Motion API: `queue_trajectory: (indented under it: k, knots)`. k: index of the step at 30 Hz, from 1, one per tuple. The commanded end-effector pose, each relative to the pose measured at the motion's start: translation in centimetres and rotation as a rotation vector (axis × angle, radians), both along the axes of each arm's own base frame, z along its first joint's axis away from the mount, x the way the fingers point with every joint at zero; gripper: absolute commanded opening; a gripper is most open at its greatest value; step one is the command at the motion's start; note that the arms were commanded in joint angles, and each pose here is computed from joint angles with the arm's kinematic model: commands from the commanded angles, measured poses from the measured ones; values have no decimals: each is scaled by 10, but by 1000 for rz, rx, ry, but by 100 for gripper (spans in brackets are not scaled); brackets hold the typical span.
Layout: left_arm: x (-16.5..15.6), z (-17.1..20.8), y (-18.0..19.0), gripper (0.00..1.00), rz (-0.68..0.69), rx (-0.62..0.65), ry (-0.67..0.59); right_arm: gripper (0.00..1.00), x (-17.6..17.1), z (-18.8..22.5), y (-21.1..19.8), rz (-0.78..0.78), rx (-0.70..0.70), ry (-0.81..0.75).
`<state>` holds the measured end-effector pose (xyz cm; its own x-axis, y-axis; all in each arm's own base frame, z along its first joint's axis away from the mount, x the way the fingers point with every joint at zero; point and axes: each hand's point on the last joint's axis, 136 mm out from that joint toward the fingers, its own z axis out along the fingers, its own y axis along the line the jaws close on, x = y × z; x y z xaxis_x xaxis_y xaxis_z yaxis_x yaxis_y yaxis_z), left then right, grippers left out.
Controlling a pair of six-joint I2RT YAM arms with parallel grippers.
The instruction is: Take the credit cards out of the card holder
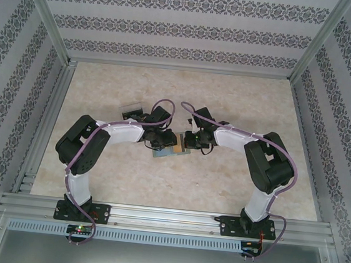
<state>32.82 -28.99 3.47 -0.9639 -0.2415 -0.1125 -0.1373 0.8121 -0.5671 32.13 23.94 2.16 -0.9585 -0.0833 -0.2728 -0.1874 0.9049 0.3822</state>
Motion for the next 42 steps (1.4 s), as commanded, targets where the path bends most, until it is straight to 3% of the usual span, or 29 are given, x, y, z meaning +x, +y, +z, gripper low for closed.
queue_trajectory:
  k: [1, 10, 25, 42]
  knots:
    - [4, 0, -12, 24, -10, -19, 1, 6, -4, -6, 6, 10, 7, 27]
    - [2, -7, -12, 23, -10, -15, 18, 6, -6, -6, 11, 27, 8, 34]
    - [2, 5, -5, 0, 9, -12, -15, 5, -8, -12, 11, 27, 0, 49]
    - [-4, 6, 23, 0, 49, 15, -17, 5, -8, -14, 8, 21, -7, 57]
